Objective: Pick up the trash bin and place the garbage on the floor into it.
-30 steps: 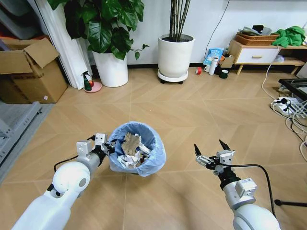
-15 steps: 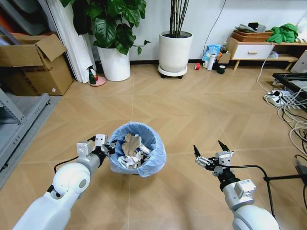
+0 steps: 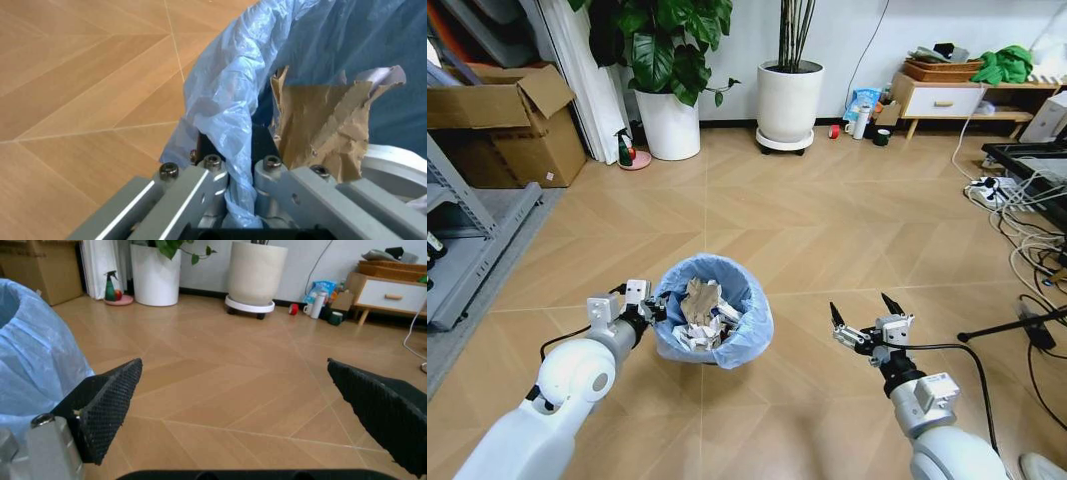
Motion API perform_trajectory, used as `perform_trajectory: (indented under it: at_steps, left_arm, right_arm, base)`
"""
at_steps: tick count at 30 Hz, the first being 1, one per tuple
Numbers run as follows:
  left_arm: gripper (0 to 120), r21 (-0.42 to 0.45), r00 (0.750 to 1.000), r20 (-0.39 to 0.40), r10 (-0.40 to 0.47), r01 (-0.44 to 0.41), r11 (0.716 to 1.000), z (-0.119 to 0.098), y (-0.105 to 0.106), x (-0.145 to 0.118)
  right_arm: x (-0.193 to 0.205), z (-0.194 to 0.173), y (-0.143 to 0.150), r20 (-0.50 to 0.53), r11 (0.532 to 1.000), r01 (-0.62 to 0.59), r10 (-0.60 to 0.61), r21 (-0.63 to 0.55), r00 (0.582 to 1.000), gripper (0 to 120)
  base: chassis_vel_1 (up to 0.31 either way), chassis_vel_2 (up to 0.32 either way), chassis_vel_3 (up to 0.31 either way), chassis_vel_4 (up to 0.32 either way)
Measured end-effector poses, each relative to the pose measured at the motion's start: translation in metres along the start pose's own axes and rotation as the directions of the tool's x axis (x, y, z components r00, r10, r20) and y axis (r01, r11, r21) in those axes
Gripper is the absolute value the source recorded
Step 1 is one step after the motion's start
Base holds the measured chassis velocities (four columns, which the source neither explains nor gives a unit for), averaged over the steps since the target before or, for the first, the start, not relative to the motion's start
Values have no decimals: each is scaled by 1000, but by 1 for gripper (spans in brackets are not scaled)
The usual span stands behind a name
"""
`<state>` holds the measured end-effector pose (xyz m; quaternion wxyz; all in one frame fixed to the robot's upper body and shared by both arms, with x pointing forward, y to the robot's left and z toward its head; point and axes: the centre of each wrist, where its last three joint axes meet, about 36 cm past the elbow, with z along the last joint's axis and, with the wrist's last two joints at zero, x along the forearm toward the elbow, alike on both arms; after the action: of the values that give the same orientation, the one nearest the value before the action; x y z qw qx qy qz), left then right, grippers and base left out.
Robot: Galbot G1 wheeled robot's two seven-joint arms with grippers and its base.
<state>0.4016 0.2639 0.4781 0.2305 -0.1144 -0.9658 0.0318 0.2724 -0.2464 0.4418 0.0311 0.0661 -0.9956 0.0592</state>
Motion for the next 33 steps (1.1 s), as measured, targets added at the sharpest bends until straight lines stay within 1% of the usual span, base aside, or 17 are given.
perform_trajectory:
  at_steps: [5, 6, 8, 10, 11, 12, 13, 14, 15, 16, 17, 18, 20, 24, 26, 33]
  left_arm:
    - [0, 4, 1000, 0, -5, 5, 1000, 1, 0, 0]
    - [0, 6, 1000, -1, -14, 14, 1000, 1, -1, 0]
    - [0, 15, 998, -16, -62, 63, 998, 3, -1, 0]
    - [0, 15, 998, -17, -64, 65, 998, 3, -1, 0]
    - [0, 28, 992, -43, -118, 119, 992, 6, 1, 0]
    - [0, 36, 987, -58, -153, 155, 987, 10, 4, 0]
    - [0, 36, 987, -58, -153, 155, 987, 10, 4, 0]
    - [0, 42, 982, -68, -175, 178, 983, 12, 6, -1]
    - [0, 57, 971, -88, -223, 228, 972, 18, 11, -3]
    - [0, 69, 962, -104, -251, 259, 964, 23, 16, -5]
    - [0, 69, 962, -104, -251, 259, 964, 23, 16, -5]
    - [0, 77, 957, -115, -268, 277, 958, 26, 20, -7]
    - [0, 107, 938, -150, -312, 329, 938, 38, 32, -12]
    - [0, 127, 926, -174, -335, 358, 925, 47, 38, -16]
    - [0, 150, 916, -191, -353, 383, 911, 56, 45, -22]
    - [0, 180, 909, -200, -365, 401, 898, 64, 49, -32]
  right_arm:
    - [0, 2, -1, 12, 1000, 6, -6, -3, 1000, 100]
    - [-1, 2, -1, 14, 1000, 6, -6, -4, 1000, 100]
    - [-1, 3, -2, 16, 1000, 3, -3, -6, 1000, 100]
    - [-1, 3, -2, 16, 1000, 3, -3, -6, 1000, 100]
    - [-2, 3, -4, 21, 1000, -1, 1, -4, 1000, 100]
    - [-3, 4, -4, 24, 1000, -4, 4, -4, 1000, 100]
    - [-3, 4, -4, 24, 1000, -4, 4, -4, 1000, 100]
    - [-3, 4, -5, 26, 1000, -6, 7, -5, 1000, 100]
    - [-4, 5, -5, 29, 1000, -11, 11, -7, 1000, 100]
    - [-4, 6, -5, 30, 1000, -12, 12, -8, 999, 100]
    - [-4, 6, -5, 30, 1000, -12, 12, -8, 999, 100]
    - [-4, 6, -5, 31, 1000, -12, 12, -8, 999, 100]
    - [-4, 6, -6, 33, 1000, -13, 14, -9, 999, 100]
    - [-4, 6, -6, 33, 1000, -14, 14, -7, 999, 100]
    - [-4, 6, -8, 35, 1000, -14, 14, -2, 999, 100]
    - [-4, 6, -9, 37, 1000, -15, 15, -2, 999, 100]
  base:
    - [64, -77, -63, 91]
    - [48, -57, -61, 50]
    - [0, 0, 0, 0]
    - [0, 0, 0, 0]
    - [0, 0, 0, 0]
    - [0, 0, 0, 0]
    - [0, 0, 0, 0]
    - [0, 0, 0, 0]
    - [0, 0, 0, 0]
    - [0, 0, 0, 0]
    - [0, 0, 0, 0]
    - [0, 0, 0, 0]
    - [0, 0, 0, 0]
    - [0, 0, 0, 0]
    - [0, 0, 0, 0]
    - [0, 0, 0, 0]
